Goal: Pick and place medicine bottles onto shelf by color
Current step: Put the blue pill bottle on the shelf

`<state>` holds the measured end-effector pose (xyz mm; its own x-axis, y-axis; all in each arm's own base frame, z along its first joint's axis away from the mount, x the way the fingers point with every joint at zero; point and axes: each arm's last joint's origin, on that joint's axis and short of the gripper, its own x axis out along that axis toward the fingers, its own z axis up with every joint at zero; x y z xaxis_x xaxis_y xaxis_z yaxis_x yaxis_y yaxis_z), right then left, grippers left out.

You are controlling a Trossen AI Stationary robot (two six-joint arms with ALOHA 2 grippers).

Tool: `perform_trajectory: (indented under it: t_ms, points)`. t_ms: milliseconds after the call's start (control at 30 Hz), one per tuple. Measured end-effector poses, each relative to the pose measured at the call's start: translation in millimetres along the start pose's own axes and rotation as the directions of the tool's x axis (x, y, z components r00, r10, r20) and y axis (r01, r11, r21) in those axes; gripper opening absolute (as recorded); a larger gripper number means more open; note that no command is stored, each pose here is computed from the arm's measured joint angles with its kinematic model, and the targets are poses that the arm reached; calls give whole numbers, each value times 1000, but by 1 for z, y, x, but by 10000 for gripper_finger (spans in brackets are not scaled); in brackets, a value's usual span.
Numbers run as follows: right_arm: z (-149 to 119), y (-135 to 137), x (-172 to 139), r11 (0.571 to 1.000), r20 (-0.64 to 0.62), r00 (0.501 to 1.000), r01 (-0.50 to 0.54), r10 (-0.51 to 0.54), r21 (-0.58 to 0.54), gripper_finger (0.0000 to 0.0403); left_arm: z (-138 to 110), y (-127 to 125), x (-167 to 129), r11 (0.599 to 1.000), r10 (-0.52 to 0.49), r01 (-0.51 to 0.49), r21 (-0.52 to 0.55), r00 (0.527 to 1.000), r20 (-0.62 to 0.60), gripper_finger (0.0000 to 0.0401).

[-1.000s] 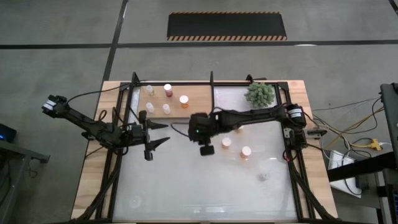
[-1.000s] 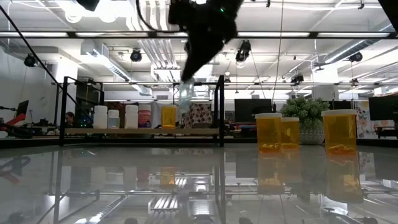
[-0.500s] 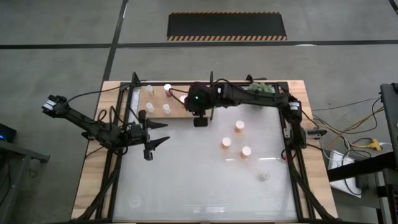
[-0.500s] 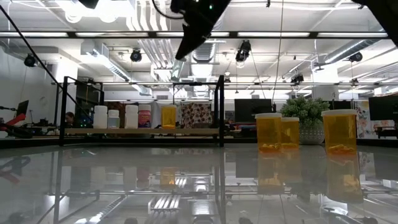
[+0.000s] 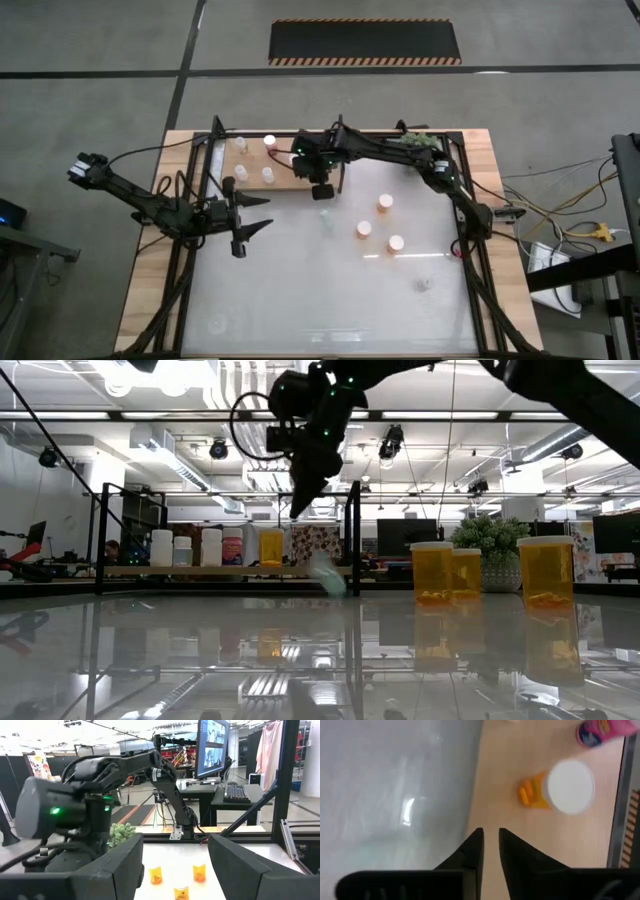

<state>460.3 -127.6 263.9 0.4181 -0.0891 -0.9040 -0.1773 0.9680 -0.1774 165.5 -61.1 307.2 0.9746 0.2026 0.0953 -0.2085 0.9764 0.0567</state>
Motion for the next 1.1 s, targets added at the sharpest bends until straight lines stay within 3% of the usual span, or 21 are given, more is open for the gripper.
perform_trajectory:
  t_ms: [167, 400, 533, 633, 800, 1000, 1100]
  points:
    - [0, 1, -11, 999, -11, 999, -45, 45, 0, 20, -1, 0, 0, 1000, 0, 0, 10, 1000, -3, 208]
    - [9, 54, -55, 988, 1, 988, -154, 154, 24, 8, -1, 0, 0, 1000, -1, 1, 15, 1000, -6, 208]
    - [15, 89, -64, 966, 6, 985, -172, 175, 195, 8, -3, -1, 1, 1000, -2, 3, 21, 1000, -15, 208]
    - [14, 113, -64, 899, -14, 981, -173, 195, 403, 13, -4, -1, 1, 1000, -3, 3, 21, 1000, -18, 208]
    - [2, 159, -43, 837, -162, 972, -57, 172, 545, 71, -7, -3, 2, 1000, -6, 6, 5, 999, -32, 208]
    - [-16, 186, -15, 781, -270, 960, 224, -73, 583, 184, -11, -6, 4, 1000, -14, 13, -9, 999, -46, 208]
    - [-20, 189, -4, 757, -260, 958, 258, -121, 600, 225, -11, -6, 4, 1000, -15, 14, -10, 999, -45, 208]
